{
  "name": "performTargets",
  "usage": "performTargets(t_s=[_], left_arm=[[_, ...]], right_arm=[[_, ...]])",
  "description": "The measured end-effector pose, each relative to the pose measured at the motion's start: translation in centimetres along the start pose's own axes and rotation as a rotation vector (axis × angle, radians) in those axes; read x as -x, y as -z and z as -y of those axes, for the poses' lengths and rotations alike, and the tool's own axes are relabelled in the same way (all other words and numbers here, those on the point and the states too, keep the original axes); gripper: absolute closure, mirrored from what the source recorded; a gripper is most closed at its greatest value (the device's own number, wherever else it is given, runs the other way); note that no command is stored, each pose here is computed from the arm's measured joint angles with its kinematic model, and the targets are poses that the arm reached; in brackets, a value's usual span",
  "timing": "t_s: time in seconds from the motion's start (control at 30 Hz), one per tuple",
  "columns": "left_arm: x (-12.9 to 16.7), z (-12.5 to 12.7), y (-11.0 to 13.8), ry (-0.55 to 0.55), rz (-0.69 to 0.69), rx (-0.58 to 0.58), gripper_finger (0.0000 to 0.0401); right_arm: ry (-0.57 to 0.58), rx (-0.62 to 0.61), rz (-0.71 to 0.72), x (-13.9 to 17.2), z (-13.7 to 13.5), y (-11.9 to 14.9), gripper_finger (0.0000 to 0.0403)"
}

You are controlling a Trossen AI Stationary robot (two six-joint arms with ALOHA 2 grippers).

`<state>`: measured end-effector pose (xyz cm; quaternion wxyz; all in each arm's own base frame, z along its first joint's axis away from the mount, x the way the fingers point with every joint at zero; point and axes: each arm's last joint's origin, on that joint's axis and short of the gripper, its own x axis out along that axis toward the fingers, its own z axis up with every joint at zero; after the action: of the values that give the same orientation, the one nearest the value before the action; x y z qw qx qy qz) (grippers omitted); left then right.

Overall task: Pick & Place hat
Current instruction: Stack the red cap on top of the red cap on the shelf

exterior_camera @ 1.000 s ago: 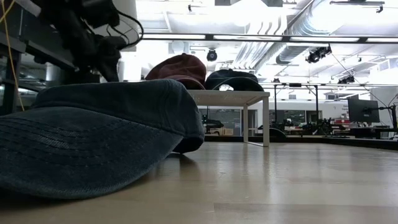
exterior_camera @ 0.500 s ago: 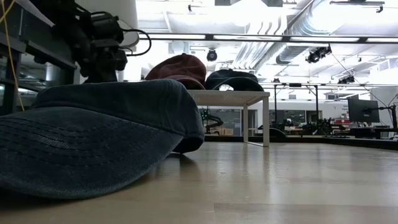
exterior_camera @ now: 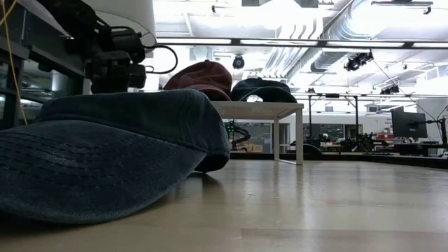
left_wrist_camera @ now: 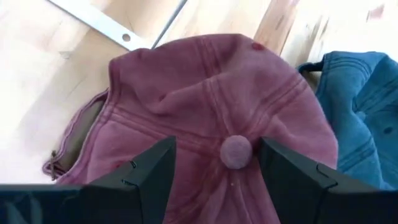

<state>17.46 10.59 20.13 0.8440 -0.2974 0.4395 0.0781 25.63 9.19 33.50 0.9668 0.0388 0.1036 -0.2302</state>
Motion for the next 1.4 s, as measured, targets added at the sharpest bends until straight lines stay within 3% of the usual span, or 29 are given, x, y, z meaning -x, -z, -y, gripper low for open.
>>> performTargets(t_s=[0.3,0.67,0.8,1.17,1.4], left_arm=[[0.02,0.35,0.11,0.123,-0.018,0.005,0.0177],[0.03,0.42,0.12,0.146,-0.024,0.056,0.0180],[0.03,0.41,0.15,0.146,-0.027,0.063,0.0212],[0.03,0.41,0.17,0.145,-0.031,0.091,0.0353],[0.15,0.48,0.18,0.148,-0.026,0.088,0.0354]], right_arm=[[-0.001,0.000,-0.001,0.00,0.00,0.01,0.0256],[-0.004,0.000,-0.001,0.00,-0.01,0.01,0.0256],[-0.004,-0.001,-0.002,0.00,-0.01,0.02,0.0257],[-0.004,-0.023,-0.002,0.01,-0.02,0.01,0.0257],[-0.004,-0.023,-0.002,0.00,-0.01,0.01,0.0257]])
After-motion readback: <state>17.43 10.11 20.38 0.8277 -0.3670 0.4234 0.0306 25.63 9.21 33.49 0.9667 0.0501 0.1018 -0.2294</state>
